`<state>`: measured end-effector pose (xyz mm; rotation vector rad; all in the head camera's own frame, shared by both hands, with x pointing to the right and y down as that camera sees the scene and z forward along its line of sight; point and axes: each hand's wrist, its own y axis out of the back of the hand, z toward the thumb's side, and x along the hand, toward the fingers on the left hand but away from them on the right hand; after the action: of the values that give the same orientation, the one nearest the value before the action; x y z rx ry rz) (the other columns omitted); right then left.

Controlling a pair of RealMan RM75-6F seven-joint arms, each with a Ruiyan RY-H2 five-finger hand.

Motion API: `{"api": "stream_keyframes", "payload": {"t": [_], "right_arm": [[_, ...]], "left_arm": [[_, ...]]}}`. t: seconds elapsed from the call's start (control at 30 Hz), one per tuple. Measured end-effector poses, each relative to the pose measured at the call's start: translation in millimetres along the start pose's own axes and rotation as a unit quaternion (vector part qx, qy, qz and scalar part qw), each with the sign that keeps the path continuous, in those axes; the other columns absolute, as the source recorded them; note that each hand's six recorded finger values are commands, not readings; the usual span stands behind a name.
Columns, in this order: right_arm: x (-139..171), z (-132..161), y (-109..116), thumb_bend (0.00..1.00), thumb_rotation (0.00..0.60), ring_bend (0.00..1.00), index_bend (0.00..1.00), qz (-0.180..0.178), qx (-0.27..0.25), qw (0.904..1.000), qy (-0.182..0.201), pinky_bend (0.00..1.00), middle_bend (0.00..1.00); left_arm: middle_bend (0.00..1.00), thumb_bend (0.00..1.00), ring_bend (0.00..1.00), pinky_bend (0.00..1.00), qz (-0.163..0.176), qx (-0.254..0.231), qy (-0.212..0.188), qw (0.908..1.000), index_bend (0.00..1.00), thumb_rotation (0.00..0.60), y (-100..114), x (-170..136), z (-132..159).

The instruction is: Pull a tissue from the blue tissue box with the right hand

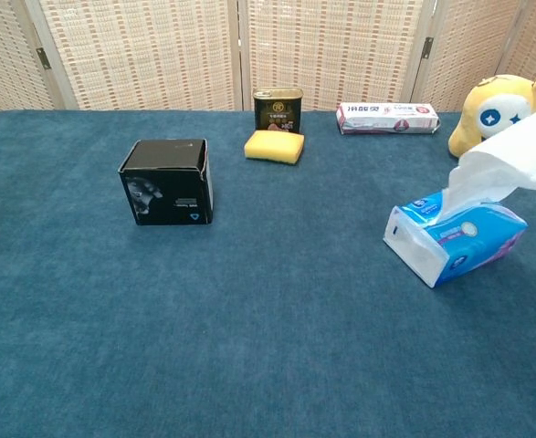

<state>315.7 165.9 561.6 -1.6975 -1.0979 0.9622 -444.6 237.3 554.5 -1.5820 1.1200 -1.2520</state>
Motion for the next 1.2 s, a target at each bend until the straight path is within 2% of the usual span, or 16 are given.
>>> {"api": "stream_keyframes", "payload": {"t": [0.1,0.17,0.27,0.43,0.53,0.6,0.67,0.77,0.87,1.03,1.2], "right_arm": [[23.3,6.5,18.8,0.41,0.6,0.1,0.66,-0.023,-0.011,0.9994,0.024,0.0,0.51],[39.1,7.2,19.9,0.41,0.6,0.1,0.66,-0.017,-0.01,0.9993,0.031,0.0,0.5],[55.4,1.9,10.2,0.41,0.6,0.1,0.66,0.007,0.004,0.9995,0.03,0.0,0.49],[67.9,-12.2,-23.2,0.41,0.6,0.1,0.66,0.064,0.022,0.9976,0.017,0.0,0.48],[71.7,-22.1,-42.6,0.41,0.6,0.1,0.65,0.098,0.033,0.9946,0.005,0.0,0.44],[73.2,-25.8,-52.2,0.4,0.6,0.07,0.61,0.118,0.039,0.9923,-0.001,0.0,0.38],[73.9,-26.9,-55.6,0.35,0.6,0.02,0.42,0.127,0.043,0.991,-0.004,0.0,0.25],[74.3,-28.6,-53.0,0.28,0.6,0.0,0.16,0.129,0.046,0.9906,-0.007,0.0,0.08],[75.0,-30.7,-47.1,0.21,0.6,0.0,0.03,0.129,0.047,0.9905,-0.014,0.0,0.01],[77.2,-34.2,-33.1,0.17,0.6,0.0,0.0,0.126,0.054,0.9903,-0.025,0.0,0.0],[79.9,-34.5,-15.2,0.17,0.6,0.0,0.0,0.104,0.053,0.9928,-0.027,0.0,0.0]], "left_arm": [[0.0,0.22,0.0,0.13,-0.002,0.002,-0.001,1.0,0.0,0.6,-0.8,-0.4,0.5],[0.0,0.22,0.0,0.13,-0.005,0.0,-0.001,1.0,0.0,0.6,-1.6,-0.8,1.3],[0.0,0.22,0.0,0.13,-0.004,0.0,-0.003,1.0,0.0,0.6,-0.8,-1.3,2.2],[0.0,0.22,0.0,0.13,-0.005,-0.002,-0.003,1.0,0.0,0.6,-0.6,-1.7,2.3],[0.0,0.22,0.0,0.13,-0.006,-0.001,-0.003,1.0,0.0,0.6,-1.2,-1.2,2.1],[0.0,0.22,0.0,0.14,-0.006,-0.002,-0.002,1.0,0.0,0.6,-1.1,-0.9,1.9],[0.0,0.22,0.0,0.13,-0.007,-0.002,-0.002,1.0,0.0,0.6,-1.5,-0.7,1.7],[0.0,0.22,0.0,0.13,-0.009,0.0,-0.002,1.0,0.0,0.6,-2.4,-0.4,1.9],[0.0,0.22,0.0,0.13,-0.01,0.002,-0.004,0.9999,0.0,0.6,-3.4,-0.6,2.8],[0.0,0.22,0.0,0.13,-0.01,0.002,-0.005,0.9999,0.0,0.6,-3.7,-0.6,3.4],[0.0,0.22,0.0,0.13,-0.01,0.003,-0.004,0.9999,0.0,0.6,-4.0,-0.3,3.1]]}}
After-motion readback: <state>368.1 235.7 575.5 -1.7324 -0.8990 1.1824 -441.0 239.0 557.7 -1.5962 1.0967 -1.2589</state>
